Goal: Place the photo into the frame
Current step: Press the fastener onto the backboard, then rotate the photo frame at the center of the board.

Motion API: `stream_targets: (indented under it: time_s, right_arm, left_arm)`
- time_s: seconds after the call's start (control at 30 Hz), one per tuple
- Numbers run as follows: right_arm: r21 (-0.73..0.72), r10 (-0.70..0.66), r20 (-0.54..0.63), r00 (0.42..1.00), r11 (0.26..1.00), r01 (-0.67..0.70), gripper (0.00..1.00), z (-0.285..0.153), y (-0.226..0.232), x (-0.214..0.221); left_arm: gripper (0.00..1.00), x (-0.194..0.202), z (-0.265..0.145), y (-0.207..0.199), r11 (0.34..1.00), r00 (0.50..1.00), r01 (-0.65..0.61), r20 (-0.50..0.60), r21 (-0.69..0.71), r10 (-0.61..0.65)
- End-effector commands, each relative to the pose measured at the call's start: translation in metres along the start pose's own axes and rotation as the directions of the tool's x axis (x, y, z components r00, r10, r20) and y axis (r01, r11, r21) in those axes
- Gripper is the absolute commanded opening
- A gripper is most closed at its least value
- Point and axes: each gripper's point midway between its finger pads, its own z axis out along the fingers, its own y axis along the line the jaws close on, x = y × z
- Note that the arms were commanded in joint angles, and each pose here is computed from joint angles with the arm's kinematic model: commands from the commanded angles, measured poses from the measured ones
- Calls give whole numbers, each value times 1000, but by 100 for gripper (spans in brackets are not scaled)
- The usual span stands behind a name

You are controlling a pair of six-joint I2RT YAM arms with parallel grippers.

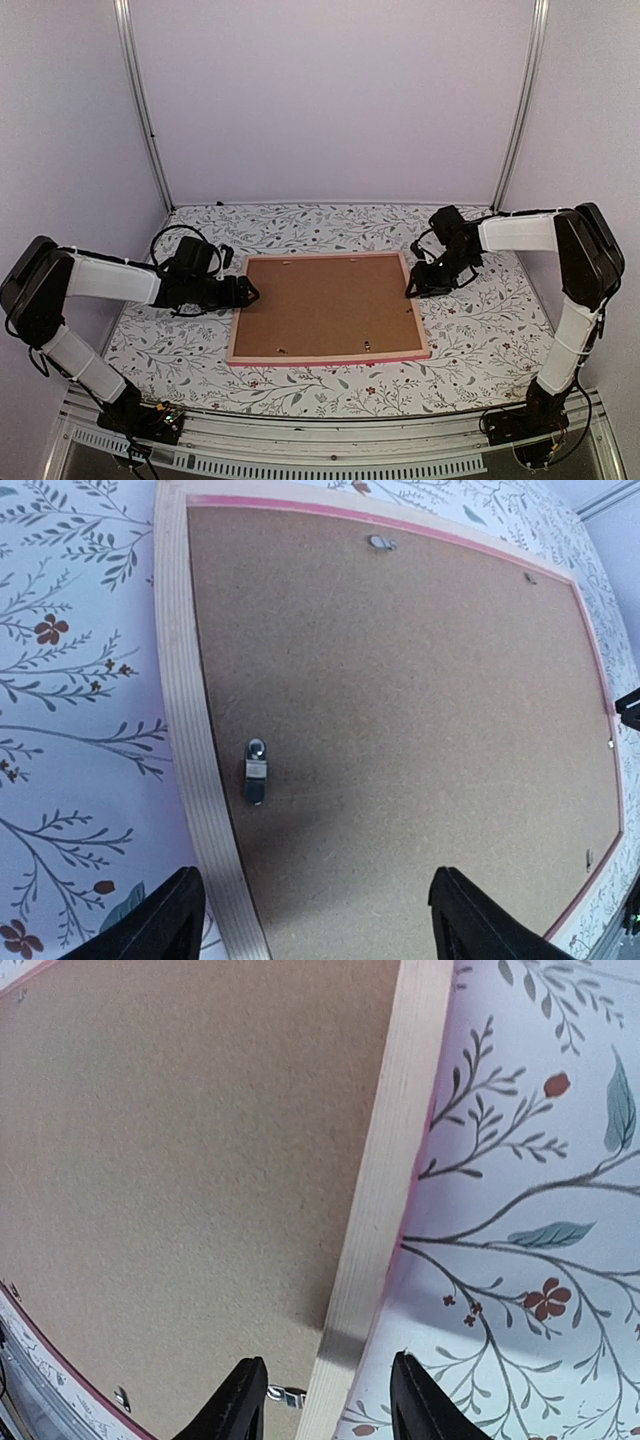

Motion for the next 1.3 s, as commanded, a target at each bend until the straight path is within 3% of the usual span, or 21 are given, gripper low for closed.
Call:
stream_targets:
  time_s: [0.0,0.43,0.83,1.27]
  right_arm:
    - [9,12,75,997,1000,-12,44,-1,1,-30]
    - [78,-1,64,998,997,-4,36,17,-16,-36]
    - [73,2,64,998,997,-7,18,21,-18,-26]
    - [69,-14,69,998,998,10,16,18,-17,-26]
  left_arm:
    - [81,-9,1,0,999,1000,-29,2,-25,29]
    - [82,-23,3,16,996,1000,-30,0,-87,31]
    - [80,-36,17,24,989,998,-63,-37,-137,58]
    - [66,-29,28,36,979,993,-95,-82,-183,81]
